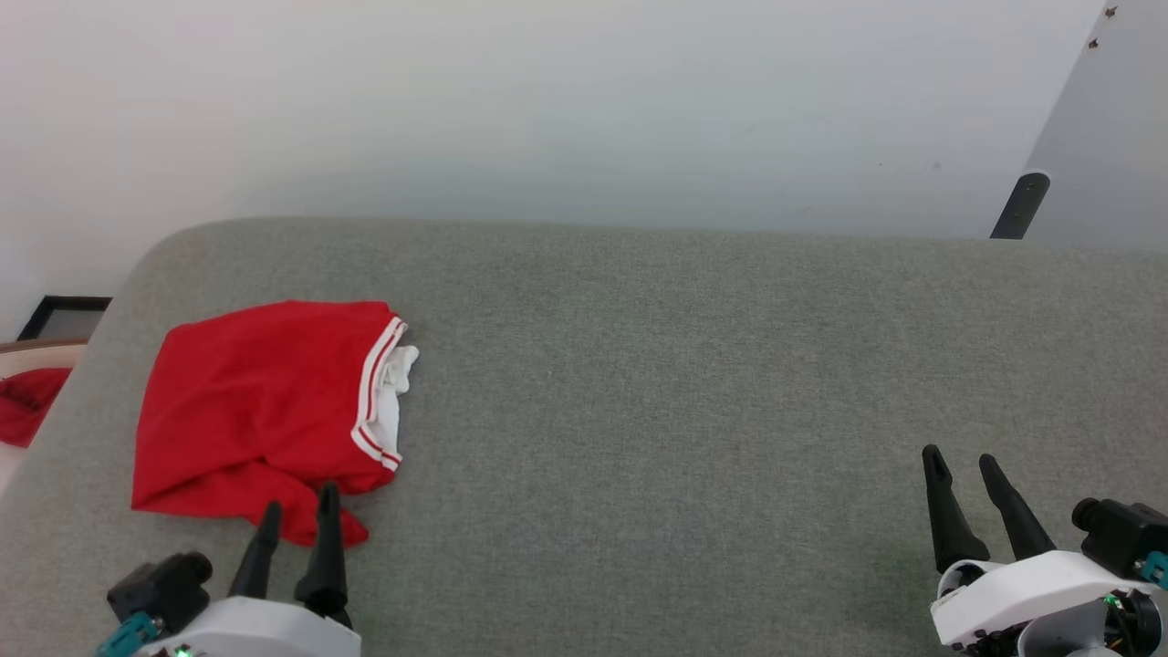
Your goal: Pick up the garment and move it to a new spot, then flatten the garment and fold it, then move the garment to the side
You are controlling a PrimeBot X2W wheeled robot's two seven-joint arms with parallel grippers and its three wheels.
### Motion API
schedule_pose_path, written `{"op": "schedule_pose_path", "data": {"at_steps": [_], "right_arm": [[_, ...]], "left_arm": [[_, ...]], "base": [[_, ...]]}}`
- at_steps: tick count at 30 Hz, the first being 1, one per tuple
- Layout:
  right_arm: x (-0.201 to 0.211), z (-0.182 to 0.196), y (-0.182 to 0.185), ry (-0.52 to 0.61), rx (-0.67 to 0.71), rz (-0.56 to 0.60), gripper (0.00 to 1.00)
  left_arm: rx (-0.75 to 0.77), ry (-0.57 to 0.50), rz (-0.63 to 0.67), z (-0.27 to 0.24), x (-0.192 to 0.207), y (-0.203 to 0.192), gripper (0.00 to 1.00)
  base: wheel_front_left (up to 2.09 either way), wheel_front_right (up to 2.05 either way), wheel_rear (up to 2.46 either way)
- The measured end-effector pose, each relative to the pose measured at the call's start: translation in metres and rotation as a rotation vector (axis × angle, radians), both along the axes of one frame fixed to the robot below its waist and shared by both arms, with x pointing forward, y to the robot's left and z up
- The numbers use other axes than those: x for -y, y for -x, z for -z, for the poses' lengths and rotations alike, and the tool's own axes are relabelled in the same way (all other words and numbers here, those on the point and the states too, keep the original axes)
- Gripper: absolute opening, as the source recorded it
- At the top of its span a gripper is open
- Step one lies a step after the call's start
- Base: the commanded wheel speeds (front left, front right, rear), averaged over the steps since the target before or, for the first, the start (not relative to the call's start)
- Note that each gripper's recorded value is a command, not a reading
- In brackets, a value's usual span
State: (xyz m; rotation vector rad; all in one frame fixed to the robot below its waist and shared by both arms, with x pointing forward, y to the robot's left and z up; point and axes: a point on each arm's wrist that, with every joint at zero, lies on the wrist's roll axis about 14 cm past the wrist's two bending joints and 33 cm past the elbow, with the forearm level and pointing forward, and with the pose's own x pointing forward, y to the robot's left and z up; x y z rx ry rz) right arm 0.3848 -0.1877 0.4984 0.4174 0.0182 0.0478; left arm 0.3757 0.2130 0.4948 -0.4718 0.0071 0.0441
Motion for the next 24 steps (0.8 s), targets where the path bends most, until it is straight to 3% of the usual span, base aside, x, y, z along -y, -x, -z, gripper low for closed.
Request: {"op": "schedule_pose_path", "data": {"at_steps": [24], "right_arm": [[-0.0025,-0.0056,0.0,0.206,0.052,-0.006,1.0]], "left_arm": [[0.008,-0.243,0.058,0.0064,0.0087,0.0081,1.0]], "base": [[0.0,0.0,0.0]]}}
